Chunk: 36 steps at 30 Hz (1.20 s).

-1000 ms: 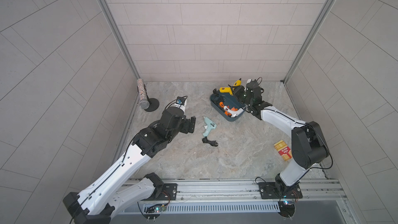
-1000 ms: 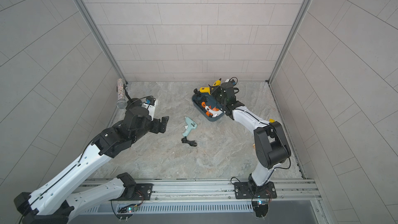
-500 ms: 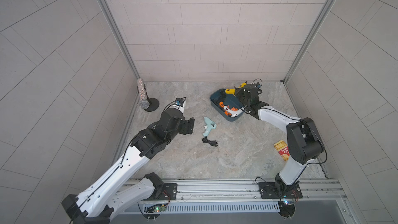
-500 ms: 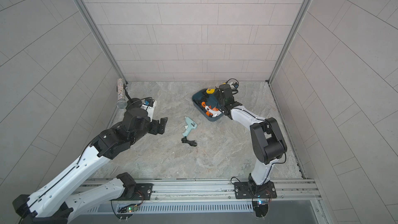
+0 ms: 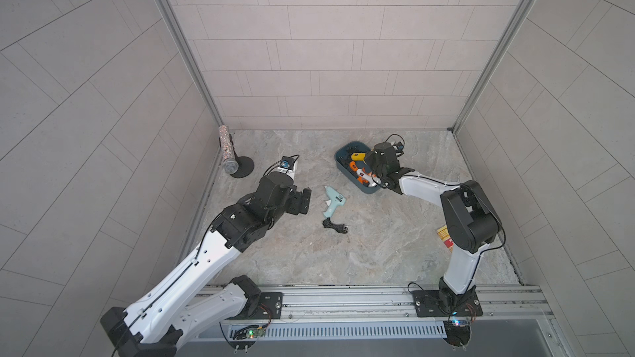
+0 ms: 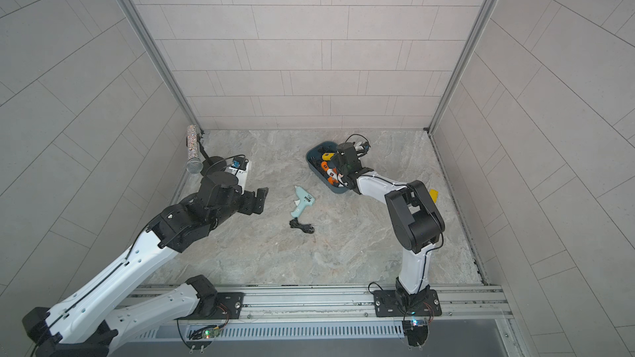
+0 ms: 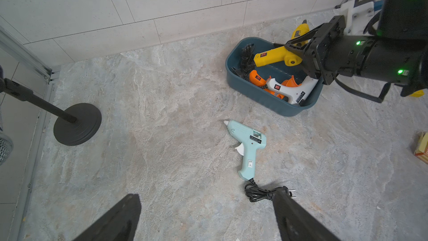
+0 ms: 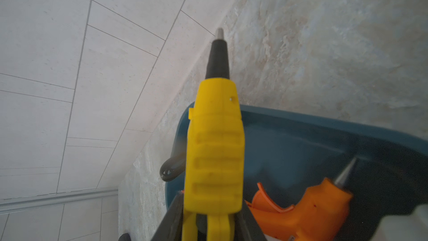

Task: Put the hot melt glue gun into the storage box
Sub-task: Place the hot melt adhesive gun in the storage box, then adjust the hot melt adhesive gun in the storage box.

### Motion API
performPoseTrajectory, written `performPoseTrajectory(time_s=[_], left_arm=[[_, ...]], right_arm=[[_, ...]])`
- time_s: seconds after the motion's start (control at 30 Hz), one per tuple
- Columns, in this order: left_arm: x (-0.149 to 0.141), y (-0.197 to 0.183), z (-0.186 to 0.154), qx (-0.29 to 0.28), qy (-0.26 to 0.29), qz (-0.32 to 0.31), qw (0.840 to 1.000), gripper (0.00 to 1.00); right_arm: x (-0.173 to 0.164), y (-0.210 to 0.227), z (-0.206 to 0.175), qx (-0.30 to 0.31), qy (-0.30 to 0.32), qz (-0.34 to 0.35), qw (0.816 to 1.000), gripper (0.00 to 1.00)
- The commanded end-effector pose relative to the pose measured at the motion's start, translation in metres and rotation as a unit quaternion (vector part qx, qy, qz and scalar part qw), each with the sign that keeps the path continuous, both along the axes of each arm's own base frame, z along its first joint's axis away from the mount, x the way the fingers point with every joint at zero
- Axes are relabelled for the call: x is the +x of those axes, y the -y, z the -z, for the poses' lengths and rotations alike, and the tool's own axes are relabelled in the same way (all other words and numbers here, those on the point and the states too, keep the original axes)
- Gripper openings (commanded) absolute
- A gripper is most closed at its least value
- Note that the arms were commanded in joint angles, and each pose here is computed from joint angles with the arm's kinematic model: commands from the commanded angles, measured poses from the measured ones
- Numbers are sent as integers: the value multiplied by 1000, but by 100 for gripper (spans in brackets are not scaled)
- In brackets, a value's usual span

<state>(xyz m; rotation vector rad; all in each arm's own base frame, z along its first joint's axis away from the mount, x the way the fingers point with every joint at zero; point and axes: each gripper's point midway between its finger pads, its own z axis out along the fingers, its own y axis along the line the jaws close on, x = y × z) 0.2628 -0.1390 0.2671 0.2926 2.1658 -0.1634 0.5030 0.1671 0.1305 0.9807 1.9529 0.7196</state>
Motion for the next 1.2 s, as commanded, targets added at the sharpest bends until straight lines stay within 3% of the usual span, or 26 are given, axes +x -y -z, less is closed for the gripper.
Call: performPoseTrajectory(time_s=[0.0, 0.13, 0.37, 0.53, 0.97, 1.1, 1.17], left_arm=[[0, -4, -2, -1, -2, -9, 1000, 97], [0, -4, -2, -3, -2, -10, 1000, 97], [-1, -4, -2, -4, -3, -10, 1000, 97], [-1, -4, -2, -4, -4, -11, 1000, 97], [1, -2, -4, -6, -4, -11, 1000, 97], [3, -1, -3, -6, -4, -11, 1000, 97], [3, -1, -4, -7, -4, -11, 1000, 97]], right_arm=[[-9, 5, 26, 4, -29, 23, 999, 7], [-15, 6, 39, 20, -41, 33, 998, 14], [-20, 8, 42, 30, -51, 41, 997, 49], [-24, 7, 38, 23, -55, 33, 998, 62], [-40, 14, -8, -57, -96, -10, 994, 78], [-44, 13, -6, -57, -109, -15, 992, 76], [-44, 11, -1, -51, -116, -18, 992, 70]])
